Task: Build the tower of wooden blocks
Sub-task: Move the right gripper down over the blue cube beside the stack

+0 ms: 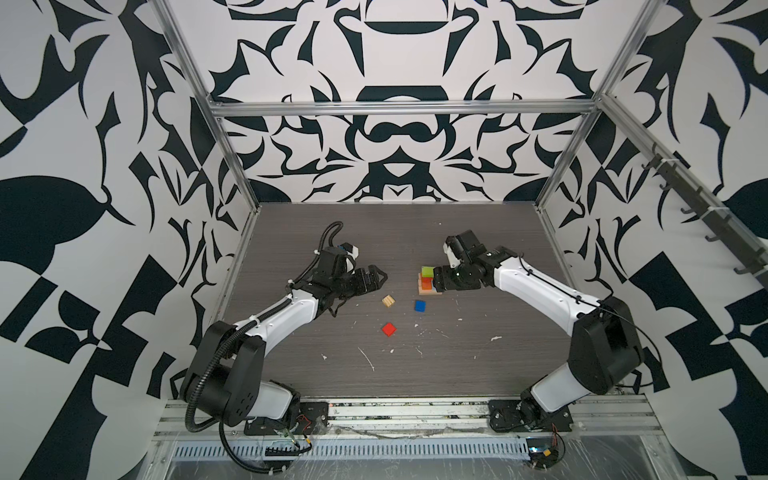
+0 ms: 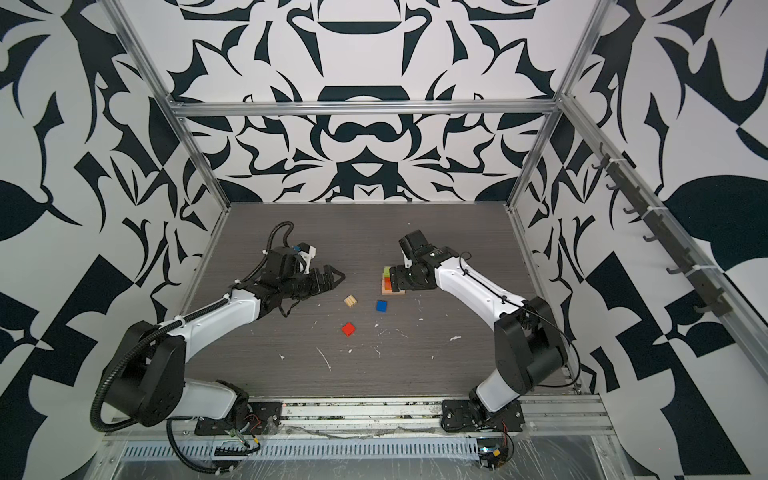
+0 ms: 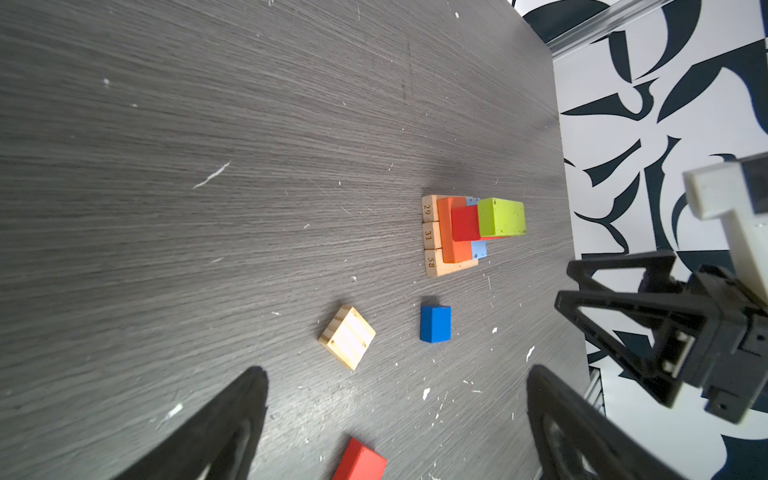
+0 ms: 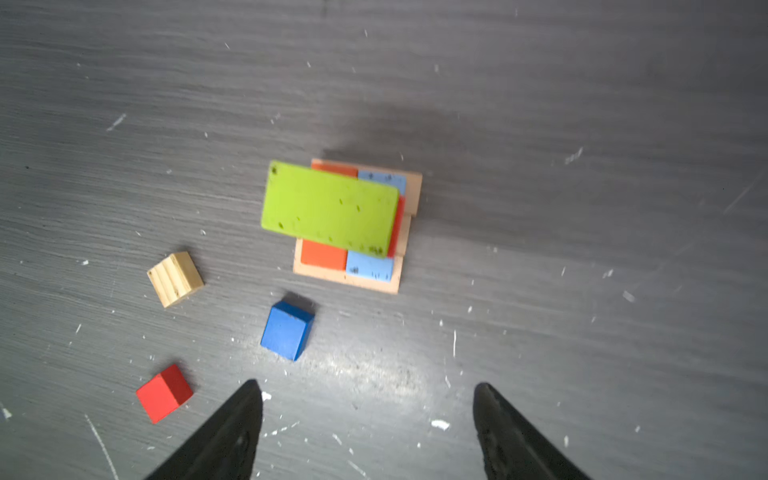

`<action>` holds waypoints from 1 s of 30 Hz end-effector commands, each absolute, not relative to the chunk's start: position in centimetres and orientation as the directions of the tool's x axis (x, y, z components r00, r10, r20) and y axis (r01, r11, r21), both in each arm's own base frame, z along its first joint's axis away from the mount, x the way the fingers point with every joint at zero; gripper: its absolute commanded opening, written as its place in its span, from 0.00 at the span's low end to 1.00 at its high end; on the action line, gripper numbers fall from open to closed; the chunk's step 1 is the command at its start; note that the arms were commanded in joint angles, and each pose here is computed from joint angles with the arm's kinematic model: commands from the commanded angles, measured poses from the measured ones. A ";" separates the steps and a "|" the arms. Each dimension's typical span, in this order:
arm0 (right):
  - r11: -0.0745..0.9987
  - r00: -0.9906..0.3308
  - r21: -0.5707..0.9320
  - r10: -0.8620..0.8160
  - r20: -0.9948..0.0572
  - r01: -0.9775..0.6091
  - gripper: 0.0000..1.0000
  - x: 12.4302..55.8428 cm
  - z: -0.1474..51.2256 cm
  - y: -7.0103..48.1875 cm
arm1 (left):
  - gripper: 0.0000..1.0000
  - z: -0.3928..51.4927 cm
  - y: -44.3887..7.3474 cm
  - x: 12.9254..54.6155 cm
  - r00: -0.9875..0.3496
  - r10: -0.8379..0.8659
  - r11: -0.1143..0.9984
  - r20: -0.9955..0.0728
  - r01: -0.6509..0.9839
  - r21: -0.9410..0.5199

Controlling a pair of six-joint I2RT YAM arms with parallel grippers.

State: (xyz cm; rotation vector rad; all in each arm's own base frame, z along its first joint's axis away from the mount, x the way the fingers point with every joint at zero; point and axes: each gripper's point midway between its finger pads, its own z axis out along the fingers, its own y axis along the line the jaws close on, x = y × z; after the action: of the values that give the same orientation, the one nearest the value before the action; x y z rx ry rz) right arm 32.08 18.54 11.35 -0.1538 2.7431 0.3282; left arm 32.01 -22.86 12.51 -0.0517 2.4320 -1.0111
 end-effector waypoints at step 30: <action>0.991 -0.922 0.120 -0.002 -0.388 -0.053 0.60 30.2 5.4 26.4 | 1.00 13.2 -22.4 31.2 -0.873 -0.208 0.741 -0.442 0.155 -0.653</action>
State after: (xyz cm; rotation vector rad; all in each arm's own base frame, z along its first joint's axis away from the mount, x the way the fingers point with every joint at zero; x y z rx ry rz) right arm 28.68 25.36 3.92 -0.0787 2.8024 0.1503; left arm 31.30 -22.40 12.79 -0.0552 2.4484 -0.9859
